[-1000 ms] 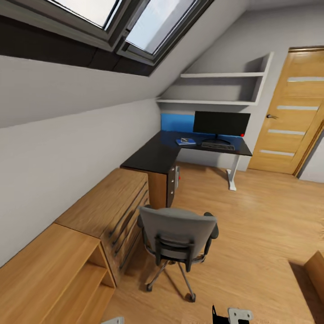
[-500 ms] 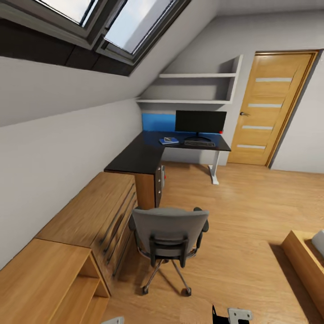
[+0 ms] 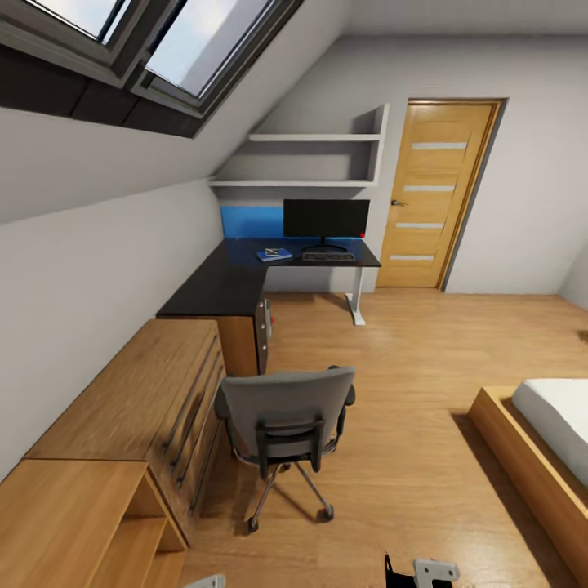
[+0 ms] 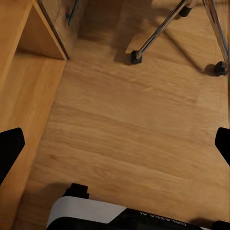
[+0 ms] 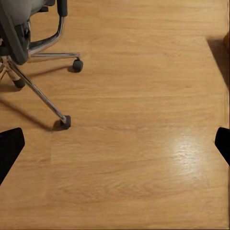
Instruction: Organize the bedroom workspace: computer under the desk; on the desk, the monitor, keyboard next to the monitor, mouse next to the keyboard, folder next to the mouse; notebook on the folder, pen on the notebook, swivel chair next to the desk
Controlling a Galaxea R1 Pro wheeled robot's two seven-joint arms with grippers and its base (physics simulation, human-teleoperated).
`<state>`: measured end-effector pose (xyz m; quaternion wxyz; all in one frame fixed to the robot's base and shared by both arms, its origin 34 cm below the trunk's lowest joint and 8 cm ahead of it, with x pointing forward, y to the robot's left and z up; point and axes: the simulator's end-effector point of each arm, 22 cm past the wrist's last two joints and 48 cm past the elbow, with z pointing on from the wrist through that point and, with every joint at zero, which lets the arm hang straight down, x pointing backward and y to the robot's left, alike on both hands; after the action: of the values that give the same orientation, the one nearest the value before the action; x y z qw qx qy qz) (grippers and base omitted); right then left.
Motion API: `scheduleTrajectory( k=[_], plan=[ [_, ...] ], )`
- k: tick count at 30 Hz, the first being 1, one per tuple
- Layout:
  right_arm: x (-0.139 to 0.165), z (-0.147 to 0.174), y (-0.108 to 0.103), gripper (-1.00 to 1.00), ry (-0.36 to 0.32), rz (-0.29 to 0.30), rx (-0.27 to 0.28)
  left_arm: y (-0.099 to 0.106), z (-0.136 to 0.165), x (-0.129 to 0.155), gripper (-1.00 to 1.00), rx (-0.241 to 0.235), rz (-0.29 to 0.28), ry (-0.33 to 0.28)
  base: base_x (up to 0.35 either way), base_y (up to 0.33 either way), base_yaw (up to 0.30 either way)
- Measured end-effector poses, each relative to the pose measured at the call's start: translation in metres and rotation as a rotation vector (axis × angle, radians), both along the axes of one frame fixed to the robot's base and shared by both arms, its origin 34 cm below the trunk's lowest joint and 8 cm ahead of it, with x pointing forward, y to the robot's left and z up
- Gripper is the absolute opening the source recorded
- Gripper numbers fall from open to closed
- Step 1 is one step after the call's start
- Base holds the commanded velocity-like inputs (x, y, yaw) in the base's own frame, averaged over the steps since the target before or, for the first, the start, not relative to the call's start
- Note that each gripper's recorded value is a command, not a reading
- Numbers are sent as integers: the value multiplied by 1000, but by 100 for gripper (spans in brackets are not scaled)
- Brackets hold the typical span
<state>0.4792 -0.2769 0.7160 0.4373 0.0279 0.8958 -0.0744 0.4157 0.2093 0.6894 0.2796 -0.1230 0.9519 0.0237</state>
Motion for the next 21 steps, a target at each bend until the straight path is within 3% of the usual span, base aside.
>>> scheduleTrajectory(
  k=[10,21],
  plan=[
    [0,0,0,100,-1,1,0,0,0,0,100,0,-1,0,-12,17,-282],
    [0,0,0,100,-2,2,0,0,0,0,100,0,-1,1,-44,19,-51]
  ],
)
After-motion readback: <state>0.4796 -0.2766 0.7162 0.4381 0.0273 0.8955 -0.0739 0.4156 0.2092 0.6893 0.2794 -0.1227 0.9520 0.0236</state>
